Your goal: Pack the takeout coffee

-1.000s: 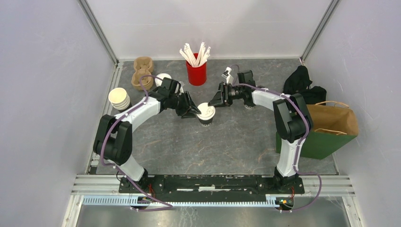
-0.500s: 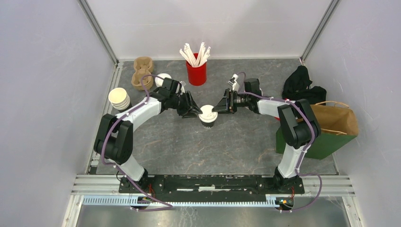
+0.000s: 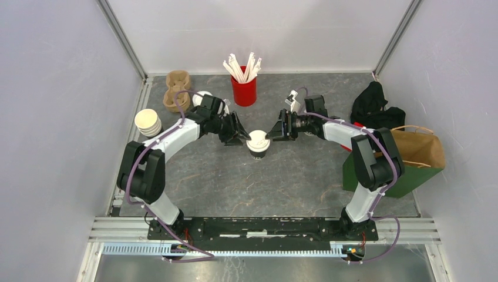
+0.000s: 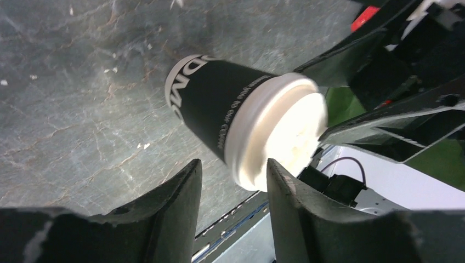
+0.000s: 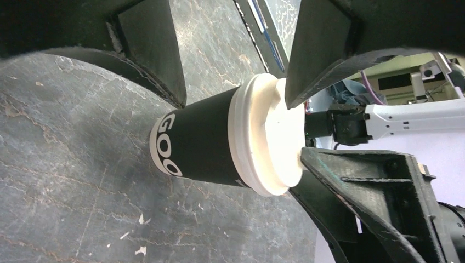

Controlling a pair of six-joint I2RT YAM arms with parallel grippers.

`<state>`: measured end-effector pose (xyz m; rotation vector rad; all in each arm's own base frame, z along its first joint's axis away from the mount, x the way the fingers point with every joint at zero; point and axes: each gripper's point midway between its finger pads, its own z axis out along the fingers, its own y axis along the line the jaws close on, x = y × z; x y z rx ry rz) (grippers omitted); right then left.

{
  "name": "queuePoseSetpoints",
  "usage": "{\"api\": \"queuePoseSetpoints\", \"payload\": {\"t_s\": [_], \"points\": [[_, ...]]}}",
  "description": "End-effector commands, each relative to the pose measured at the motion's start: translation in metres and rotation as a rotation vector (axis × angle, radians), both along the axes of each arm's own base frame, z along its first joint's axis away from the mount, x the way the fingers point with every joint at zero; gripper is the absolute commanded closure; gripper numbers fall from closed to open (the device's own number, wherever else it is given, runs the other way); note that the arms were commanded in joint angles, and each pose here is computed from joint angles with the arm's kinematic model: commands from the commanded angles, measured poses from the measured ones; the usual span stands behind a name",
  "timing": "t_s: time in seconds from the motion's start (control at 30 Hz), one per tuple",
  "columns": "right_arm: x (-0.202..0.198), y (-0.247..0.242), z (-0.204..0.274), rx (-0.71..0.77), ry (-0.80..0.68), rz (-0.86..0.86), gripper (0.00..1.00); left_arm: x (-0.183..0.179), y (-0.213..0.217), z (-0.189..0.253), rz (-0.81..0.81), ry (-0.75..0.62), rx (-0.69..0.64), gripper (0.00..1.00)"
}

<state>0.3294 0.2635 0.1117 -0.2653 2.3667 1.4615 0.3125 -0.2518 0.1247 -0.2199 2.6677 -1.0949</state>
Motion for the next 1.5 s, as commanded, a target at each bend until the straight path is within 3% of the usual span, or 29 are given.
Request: {"api": "queuePoseSetpoints", "payload": {"t_s": [0.0, 0.1, 0.2, 0.27, 0.37, 0.5, 0.6, 0.77, 0.83, 1.03, 1.47], "points": [[-0.003, -0.004, -0.011, -0.058, -0.023, 0.014, 0.31, -0.015, 0.001, -0.027, -0.04, 0.042, 0.029, 0.49], [-0.006, -0.004, -0.011, -0.068, -0.02, 0.021, 0.41, -0.017, 0.002, -0.029, -0.04, 0.034, 0.042, 0.51], [-0.001, -0.004, 0.004, -0.071, -0.053, 0.013, 0.42, -0.013, -0.002, -0.023, -0.049, 0.014, 0.032, 0.52], [0.003, -0.005, 0.016, -0.089, -0.081, 0.003, 0.39, -0.01, -0.008, -0.019, -0.056, 0.007, 0.021, 0.52], [0.015, -0.013, 0.033, -0.175, -0.145, -0.015, 0.25, -0.004, -0.019, -0.013, -0.067, -0.001, -0.01, 0.49], [0.028, -0.036, 0.05, -0.398, -0.29, -0.014, 0.03, 0.009, -0.016, -0.003, -0.033, -0.052, 0.03, 0.32], [0.028, -0.037, 0.058, -0.551, -0.386, 0.025, 0.02, 0.014, 0.0, 0.007, 0.019, -0.112, 0.098, 0.21], [0.014, -0.019, 0.057, -0.78, -0.518, 0.144, 0.02, 0.009, 0.04, 0.024, 0.162, -0.211, 0.198, 0.11], [0.01, -0.01, 0.054, -0.835, -0.549, 0.184, 0.02, 0.004, 0.059, 0.034, 0.236, -0.256, 0.225, 0.01], [-0.001, 0.017, 0.054, -0.872, -0.598, 0.255, 0.02, -0.012, 0.083, 0.047, 0.318, -0.307, 0.23, 0.0], [-0.007, 0.031, 0.039, -0.881, -0.601, 0.29, 0.02, -0.015, 0.082, 0.054, 0.321, -0.316, 0.207, 0.0]]}}
